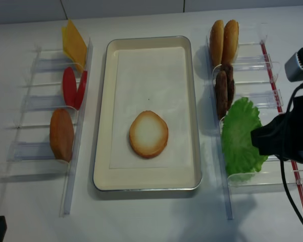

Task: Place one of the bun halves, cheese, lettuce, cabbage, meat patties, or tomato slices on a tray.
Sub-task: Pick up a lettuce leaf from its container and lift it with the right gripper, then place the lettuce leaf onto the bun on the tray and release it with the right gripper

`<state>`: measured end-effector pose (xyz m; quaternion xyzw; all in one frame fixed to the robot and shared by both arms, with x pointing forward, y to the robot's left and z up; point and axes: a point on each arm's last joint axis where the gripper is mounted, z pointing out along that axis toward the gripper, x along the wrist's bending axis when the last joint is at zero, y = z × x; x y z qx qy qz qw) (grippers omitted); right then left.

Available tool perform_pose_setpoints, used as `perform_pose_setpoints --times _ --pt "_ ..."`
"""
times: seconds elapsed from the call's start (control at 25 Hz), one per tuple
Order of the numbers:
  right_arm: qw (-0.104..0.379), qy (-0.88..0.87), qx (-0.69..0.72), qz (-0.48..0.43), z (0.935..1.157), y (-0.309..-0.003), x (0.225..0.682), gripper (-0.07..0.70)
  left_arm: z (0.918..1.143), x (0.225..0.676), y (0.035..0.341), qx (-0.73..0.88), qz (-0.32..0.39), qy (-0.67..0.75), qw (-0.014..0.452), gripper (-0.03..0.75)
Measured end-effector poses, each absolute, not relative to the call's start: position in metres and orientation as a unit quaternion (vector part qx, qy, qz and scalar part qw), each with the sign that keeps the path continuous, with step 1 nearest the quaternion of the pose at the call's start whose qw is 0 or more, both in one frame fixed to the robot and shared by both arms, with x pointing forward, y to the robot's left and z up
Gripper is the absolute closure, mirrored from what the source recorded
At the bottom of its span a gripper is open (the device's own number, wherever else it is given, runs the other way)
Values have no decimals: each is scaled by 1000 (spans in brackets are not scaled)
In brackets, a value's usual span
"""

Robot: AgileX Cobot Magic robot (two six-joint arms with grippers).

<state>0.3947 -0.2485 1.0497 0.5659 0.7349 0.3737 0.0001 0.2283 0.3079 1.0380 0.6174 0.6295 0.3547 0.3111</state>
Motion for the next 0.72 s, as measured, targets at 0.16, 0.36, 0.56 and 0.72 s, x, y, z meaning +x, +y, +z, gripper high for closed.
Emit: perform_pose_setpoints --times 0.16,0.36,0.56,0.72 --pt "-9 735 559 383 1059 -246 393 581 1038 228 308 617 355 629 311 228" --pt "-4 730 553 402 1077 -242 396 582 1038 228 308 617 355 629 311 228" --pt "-19 750 521 408 1080 -218 396 582 1038 228 308 617 355 629 311 228" --pt "-46 775 501 383 1068 -189 409 582 1038 228 308 617 355 629 311 228"
